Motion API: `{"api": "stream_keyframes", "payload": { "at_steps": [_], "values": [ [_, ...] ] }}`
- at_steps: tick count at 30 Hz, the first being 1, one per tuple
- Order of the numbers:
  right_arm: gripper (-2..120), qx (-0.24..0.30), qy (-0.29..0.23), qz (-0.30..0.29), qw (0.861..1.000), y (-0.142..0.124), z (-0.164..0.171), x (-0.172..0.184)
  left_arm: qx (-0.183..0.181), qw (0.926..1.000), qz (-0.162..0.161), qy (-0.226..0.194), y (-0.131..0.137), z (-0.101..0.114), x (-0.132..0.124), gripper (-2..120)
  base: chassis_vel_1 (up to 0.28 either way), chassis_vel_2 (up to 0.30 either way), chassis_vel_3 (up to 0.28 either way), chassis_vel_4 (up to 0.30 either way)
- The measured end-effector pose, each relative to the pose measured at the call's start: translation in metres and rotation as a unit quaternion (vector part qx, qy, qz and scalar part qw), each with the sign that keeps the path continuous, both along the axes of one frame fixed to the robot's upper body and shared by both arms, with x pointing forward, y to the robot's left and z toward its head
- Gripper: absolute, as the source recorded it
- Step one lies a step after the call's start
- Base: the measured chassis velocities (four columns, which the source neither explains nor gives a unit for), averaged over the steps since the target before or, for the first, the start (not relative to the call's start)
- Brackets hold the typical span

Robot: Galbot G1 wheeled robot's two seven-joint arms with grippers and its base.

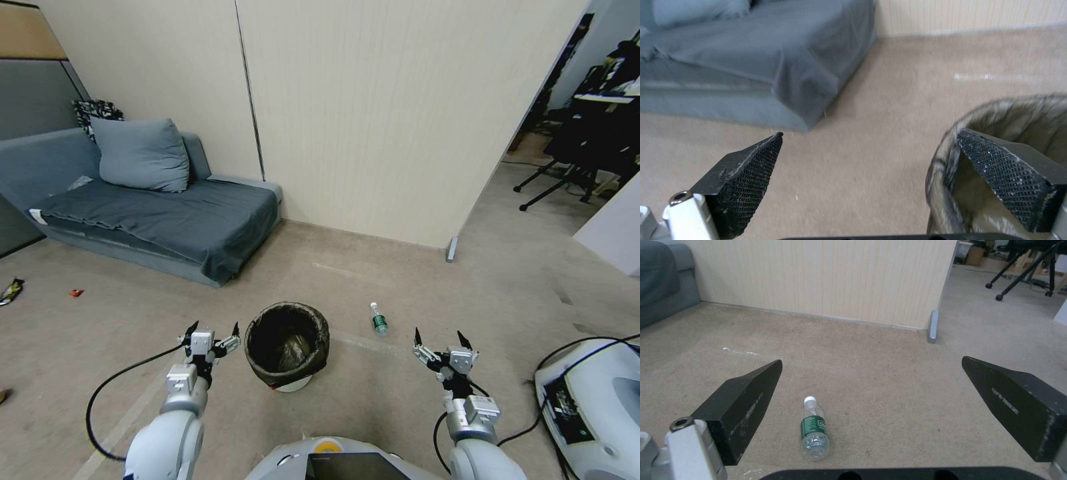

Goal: Pick up the trash bin, then pick up the garbage from the floor and place it into the trash bin.

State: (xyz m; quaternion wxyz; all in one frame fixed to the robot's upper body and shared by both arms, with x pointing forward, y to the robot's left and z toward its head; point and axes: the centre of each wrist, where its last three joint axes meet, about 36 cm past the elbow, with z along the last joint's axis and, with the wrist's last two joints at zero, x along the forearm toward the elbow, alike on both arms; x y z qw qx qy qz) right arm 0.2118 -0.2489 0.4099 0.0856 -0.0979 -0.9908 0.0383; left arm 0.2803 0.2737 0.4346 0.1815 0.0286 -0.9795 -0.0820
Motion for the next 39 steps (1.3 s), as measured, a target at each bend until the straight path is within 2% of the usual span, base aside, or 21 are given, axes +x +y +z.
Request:
{"api": "stream_keyframes", "payload": {
  "at_steps": [7,13,17,25,33,39],
  "values": [
    [100,0.007,0.012,0.000,1.000,0.002,-0.006,0.004,-0.024,0.9987,-0.005,0.044,-0.008,-0.008,0.024,100,0.000,0.000,0.000,0.000],
    [100,0.007,0.021,-0.002,1.000,0.001,-0.014,0.006,-0.051,0.9951,-0.023,0.082,-0.024,-0.019,0.047,100,0.000,0.000,0.000,0.000],
    [100,0.007,0.024,-0.003,1.000,0.000,-0.016,0.006,-0.057,0.9935,-0.032,0.093,-0.036,-0.029,0.062,100,0.000,0.000,0.000,0.000],
    [100,0.007,0.026,-0.005,1.000,-0.001,-0.020,0.008,-0.059,0.9917,-0.031,0.110,-0.045,-0.045,0.082,100,0.000,0.000,0.000,0.000],
    [100,0.008,0.031,-0.009,0.999,-0.001,-0.024,0.010,-0.058,0.9902,-0.026,0.125,-0.046,-0.058,0.092,100,0.000,0.000,0.000,0.000],
    [100,0.008,0.034,-0.010,0.999,-0.001,-0.026,0.009,-0.049,0.9910,-0.011,0.124,-0.046,-0.058,0.093,100,0.000,0.000,0.000,0.000]
  ]
}}
